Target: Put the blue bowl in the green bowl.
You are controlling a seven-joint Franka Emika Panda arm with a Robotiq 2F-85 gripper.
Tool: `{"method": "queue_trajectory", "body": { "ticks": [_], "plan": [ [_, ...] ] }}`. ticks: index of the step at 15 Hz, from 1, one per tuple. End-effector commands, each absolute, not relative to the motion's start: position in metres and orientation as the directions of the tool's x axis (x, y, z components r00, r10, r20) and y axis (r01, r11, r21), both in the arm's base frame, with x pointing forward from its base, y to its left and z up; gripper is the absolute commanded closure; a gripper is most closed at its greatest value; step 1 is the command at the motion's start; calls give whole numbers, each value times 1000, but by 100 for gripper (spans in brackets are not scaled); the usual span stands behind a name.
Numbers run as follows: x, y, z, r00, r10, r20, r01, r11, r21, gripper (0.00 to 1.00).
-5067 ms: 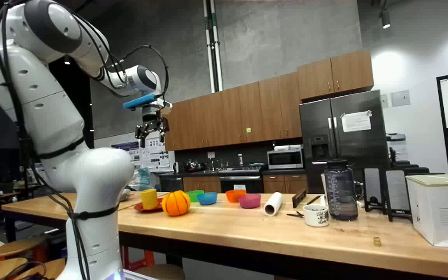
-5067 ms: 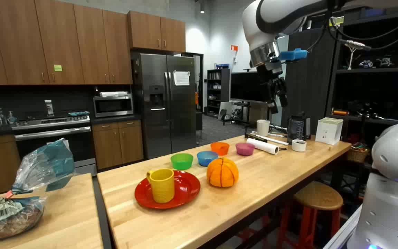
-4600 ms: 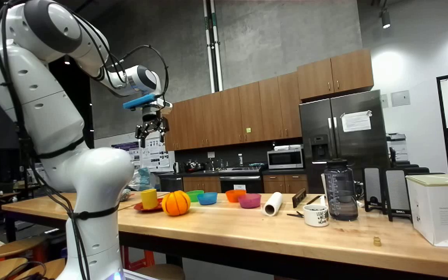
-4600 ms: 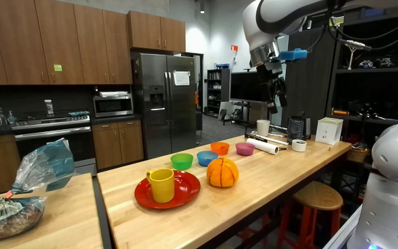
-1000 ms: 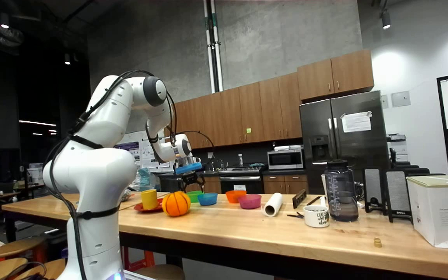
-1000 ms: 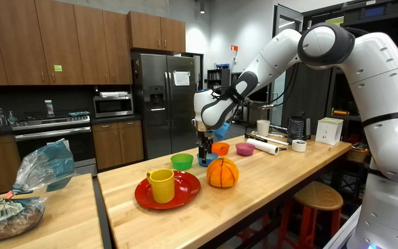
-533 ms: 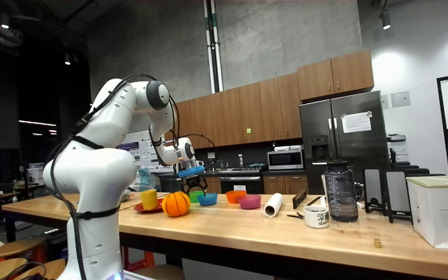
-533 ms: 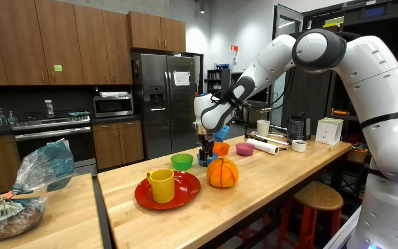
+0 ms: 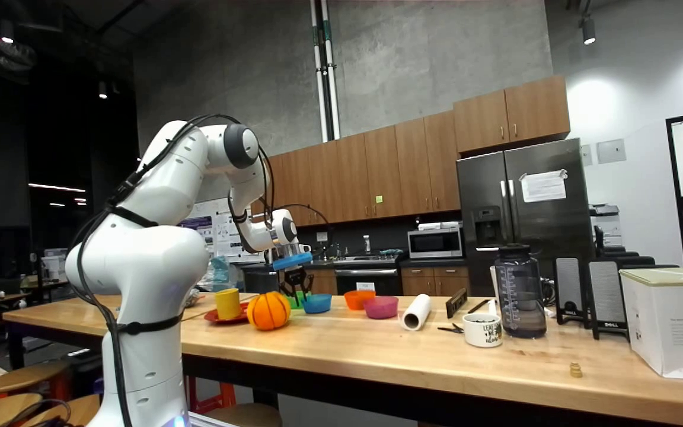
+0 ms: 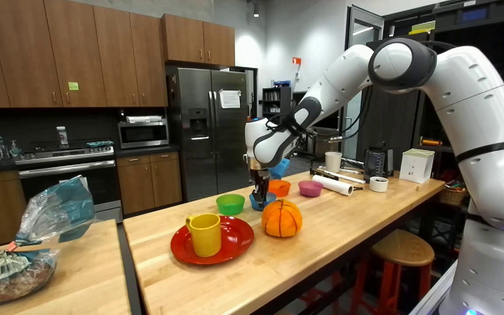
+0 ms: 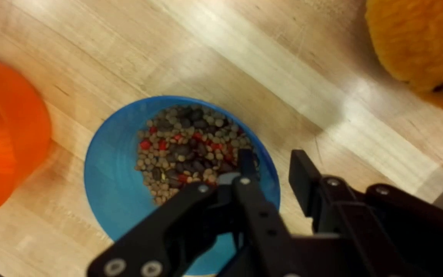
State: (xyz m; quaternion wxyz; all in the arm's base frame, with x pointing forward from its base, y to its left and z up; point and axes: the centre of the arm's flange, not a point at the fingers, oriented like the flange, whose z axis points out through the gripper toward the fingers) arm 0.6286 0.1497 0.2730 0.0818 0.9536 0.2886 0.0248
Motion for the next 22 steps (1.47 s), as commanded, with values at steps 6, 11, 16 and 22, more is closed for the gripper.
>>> {"method": "queue_trajectory", "body": {
  "ticks": [6, 11, 16, 22],
  "plan": [
    [637, 162, 310, 825, 563, 54, 543, -816, 200, 99],
    [644, 174, 332, 816, 571, 93, 543, -811, 215, 99],
    [646, 202, 352, 786, 607, 119, 575, -788, 219, 99],
    [644, 243, 357, 744, 658, 116, 628, -748, 216, 99]
  ]
}}
